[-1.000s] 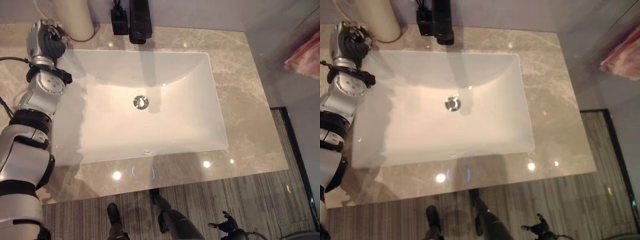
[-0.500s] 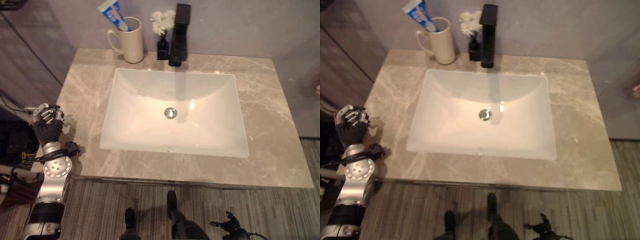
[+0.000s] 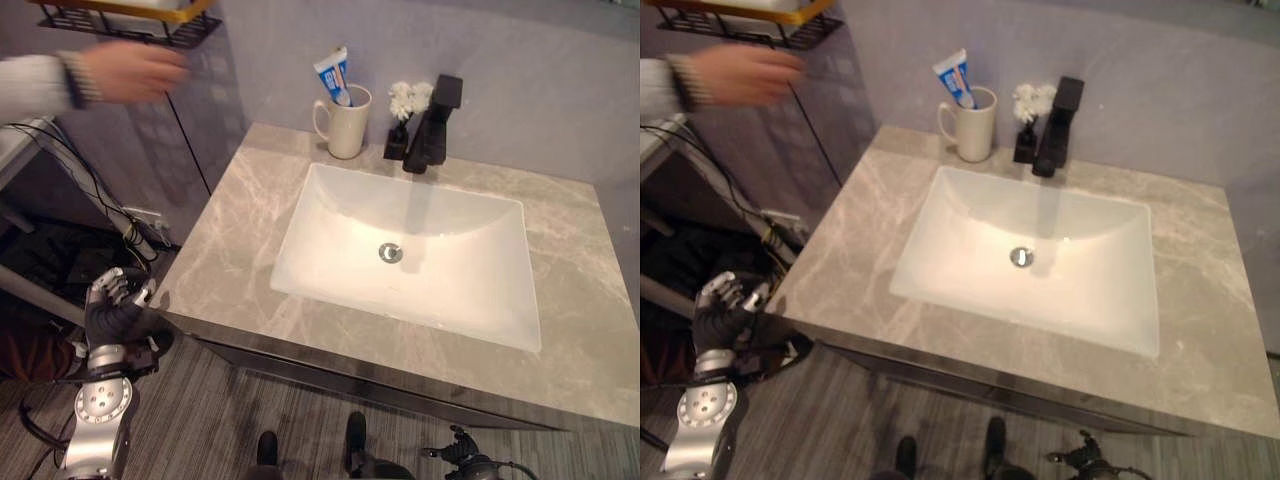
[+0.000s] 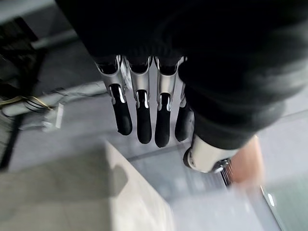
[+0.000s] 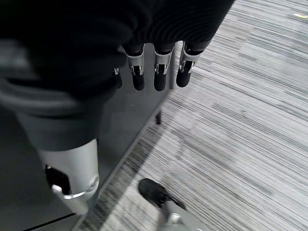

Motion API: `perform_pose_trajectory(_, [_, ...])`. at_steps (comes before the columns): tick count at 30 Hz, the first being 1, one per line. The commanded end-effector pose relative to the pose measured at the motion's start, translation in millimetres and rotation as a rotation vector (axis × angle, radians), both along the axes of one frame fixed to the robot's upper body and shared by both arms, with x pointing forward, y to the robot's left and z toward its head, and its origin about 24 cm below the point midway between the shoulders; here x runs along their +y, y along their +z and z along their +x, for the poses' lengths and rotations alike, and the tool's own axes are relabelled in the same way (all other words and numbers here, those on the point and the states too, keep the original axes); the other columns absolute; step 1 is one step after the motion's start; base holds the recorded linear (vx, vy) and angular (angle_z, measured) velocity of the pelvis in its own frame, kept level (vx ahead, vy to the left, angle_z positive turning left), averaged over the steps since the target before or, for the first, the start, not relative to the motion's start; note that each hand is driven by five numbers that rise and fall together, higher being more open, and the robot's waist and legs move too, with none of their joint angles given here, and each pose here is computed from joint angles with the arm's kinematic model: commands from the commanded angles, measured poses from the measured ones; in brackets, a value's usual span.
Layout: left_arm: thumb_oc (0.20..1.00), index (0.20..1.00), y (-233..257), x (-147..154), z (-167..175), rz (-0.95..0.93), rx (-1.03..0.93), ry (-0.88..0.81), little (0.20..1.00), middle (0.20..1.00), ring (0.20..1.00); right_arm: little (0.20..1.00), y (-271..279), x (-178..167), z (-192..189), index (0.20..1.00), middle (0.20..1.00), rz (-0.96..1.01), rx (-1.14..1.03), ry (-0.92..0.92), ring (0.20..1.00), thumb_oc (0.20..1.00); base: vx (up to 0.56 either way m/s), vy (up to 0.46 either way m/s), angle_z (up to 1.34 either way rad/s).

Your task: Put brush and paste in cup on sink, flatten towel.

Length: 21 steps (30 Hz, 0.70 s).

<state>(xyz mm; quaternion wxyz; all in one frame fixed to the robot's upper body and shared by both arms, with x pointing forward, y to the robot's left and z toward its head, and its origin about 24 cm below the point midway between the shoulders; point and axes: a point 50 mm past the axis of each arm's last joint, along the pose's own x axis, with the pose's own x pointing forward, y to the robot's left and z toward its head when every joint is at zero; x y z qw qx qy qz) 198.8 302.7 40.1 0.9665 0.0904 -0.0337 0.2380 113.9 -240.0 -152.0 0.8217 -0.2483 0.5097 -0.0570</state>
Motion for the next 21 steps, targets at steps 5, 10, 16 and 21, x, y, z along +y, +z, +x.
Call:
perform_pose_trajectory(5, [0.576, 0.576, 13.7, 13.0, -4.7, 0.065, -0.018, 0.002, 0.576, 0.576, 0.576, 1.0, -5.7, 11.7, -8.1, 1.0, 1.0, 0.048, 0.023, -0.048, 1.0, 1.0, -0.07, 0.12, 0.16])
perform_pose_trajectory(10, [1.0, 1.0, -18.7, 8.7, -12.3, 0.057, 0.144, -0.004, 1.0, 1.0, 1.0, 1.0, -7.8, 14.8, -15.4, 1.0, 1.0, 0.066, 0.025, -0.089, 1.0, 1.0, -0.09, 0.107, 0.01])
perform_pose_trajectory(16, [1.0, 1.0, -96.1, -9.5, -53.1, -0.05, 0.568, -0.099, 1.0, 1.0, 1.0, 1.0, -6.6, 14.4, -13.5, 1.0, 1.0, 0.098, -0.003, -0.139, 1.0, 1.0, -0.14, 0.1, -0.37])
perform_pose_trajectory(21, [1.0, 1.0, -132.4, -36.4, -80.0, -0.15, 0.79, -0.231, 1.0, 1.0, 1.0, 1.0, -8.0, 7.1, -22.7, 1.0, 1.0, 0.083, 0.055, -0.111, 1.0, 1.0, -0.18, 0.042, -0.98])
